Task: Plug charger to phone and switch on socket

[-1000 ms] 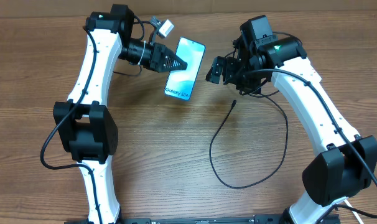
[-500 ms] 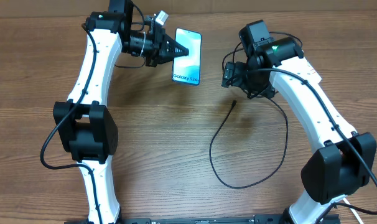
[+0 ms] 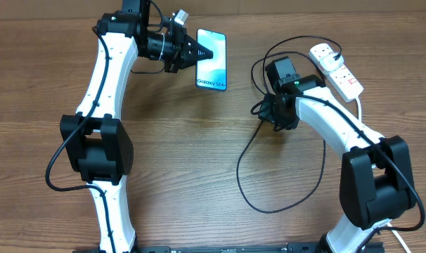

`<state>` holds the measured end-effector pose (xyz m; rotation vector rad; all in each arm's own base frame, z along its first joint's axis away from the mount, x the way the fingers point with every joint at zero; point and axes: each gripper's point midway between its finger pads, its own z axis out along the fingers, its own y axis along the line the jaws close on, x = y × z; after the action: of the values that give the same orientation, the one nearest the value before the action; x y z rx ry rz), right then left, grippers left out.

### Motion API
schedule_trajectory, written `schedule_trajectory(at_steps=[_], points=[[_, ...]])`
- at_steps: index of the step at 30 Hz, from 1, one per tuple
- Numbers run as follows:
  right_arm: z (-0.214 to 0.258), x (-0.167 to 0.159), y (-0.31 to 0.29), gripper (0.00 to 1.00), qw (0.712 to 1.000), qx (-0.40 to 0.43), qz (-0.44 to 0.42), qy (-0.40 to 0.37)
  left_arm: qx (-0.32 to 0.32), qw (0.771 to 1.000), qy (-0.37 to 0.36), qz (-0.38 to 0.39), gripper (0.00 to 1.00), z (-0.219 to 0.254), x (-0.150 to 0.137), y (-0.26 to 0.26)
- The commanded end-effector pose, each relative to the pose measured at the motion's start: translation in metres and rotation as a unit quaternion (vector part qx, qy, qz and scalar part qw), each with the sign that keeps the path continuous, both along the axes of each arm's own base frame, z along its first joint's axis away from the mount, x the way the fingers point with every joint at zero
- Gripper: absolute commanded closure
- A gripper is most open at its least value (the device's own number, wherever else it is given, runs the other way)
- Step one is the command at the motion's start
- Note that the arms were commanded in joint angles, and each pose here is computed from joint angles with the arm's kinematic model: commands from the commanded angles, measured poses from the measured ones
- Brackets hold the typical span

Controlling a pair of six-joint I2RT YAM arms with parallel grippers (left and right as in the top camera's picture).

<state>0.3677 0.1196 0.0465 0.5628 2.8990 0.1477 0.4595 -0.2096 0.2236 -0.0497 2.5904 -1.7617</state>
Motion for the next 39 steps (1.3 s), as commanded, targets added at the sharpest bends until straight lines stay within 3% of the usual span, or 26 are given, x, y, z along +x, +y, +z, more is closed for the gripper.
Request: schedule_trajectory(at_steps=[1, 5, 15, 23, 39], points=[[-0.014, -0.003, 0.002, 0.59, 1.0, 0.008, -0.024, -0.001, -0.014, 1.0, -0.023, -0.004, 0.96, 0.02, -0.002, 0.0], [-0.018, -0.001, 0.007, 0.66, 0.999, 0.024, -0.025, -0.008, -0.013, 1.0, -0.024, -0.005, 0.96, 0.02, -0.003, 0.0], [-0.046, 0.003, 0.02, 0.67, 0.999, 0.019, -0.025, 0.0, -0.013, 1.0, -0.026, -0.007, 0.96, 0.02, -0.003, 0.0], [-0.049, 0.009, 0.0, 0.75, 0.998, -0.04, -0.047, -0.018, -0.013, 1.0, -0.026, -0.007, 0.96, 0.019, -0.003, 0.0], [-0.06, 0.007, 0.008, 0.85, 0.999, -0.022, -0.042, -0.004, -0.012, 1.0, -0.026, -0.006, 0.96, 0.019, -0.003, 0.001]])
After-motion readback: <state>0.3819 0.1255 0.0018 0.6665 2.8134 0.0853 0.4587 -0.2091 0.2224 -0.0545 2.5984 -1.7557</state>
